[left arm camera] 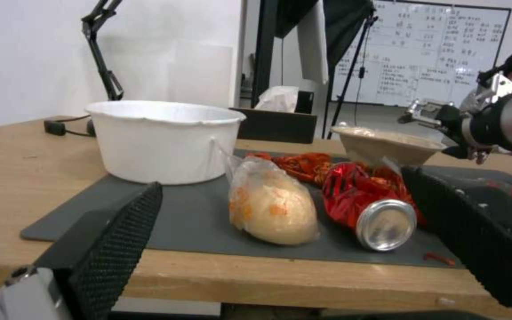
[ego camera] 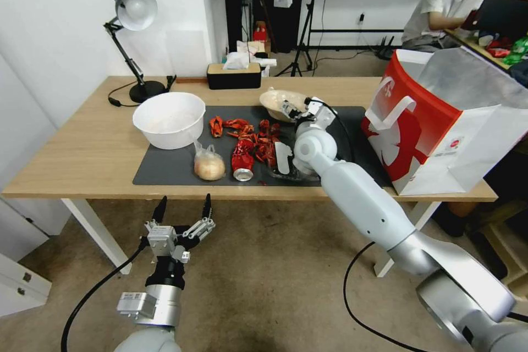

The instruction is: Pick up the trash from the table and place it into the takeout bag.

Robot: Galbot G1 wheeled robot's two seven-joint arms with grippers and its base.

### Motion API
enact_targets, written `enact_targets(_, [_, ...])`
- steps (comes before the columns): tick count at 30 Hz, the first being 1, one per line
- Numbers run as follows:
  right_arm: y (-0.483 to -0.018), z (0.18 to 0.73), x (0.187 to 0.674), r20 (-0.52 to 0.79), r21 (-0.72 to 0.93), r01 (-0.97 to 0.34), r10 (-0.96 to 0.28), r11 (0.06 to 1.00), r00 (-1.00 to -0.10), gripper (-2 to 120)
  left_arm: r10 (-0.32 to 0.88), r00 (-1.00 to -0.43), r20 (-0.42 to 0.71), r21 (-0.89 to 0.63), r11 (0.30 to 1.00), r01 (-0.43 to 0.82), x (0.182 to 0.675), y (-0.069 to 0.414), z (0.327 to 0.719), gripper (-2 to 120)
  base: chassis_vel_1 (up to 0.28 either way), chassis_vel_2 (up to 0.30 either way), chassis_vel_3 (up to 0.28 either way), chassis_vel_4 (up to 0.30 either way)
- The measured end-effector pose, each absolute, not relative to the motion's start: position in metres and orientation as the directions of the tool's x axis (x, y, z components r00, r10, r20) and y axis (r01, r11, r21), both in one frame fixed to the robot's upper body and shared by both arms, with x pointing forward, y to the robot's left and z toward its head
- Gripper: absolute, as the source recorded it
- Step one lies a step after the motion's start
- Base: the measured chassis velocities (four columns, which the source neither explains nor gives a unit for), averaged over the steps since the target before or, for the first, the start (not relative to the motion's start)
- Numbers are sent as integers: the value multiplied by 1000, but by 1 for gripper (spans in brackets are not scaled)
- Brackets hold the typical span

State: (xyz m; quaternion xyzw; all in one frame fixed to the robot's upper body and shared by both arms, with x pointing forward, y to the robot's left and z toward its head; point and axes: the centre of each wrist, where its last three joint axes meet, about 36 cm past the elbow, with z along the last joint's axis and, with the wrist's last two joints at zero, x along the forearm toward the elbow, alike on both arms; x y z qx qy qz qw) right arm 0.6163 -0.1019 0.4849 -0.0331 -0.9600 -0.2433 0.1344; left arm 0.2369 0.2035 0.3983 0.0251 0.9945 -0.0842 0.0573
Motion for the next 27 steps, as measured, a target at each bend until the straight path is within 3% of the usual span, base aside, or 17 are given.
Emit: enact_targets(27, [-103, 482, 631, 343, 462, 186, 19, 867, -939, 86, 46, -993, -107, -166, 984, 64, 234, 201, 395, 100, 0, 0, 0, 0])
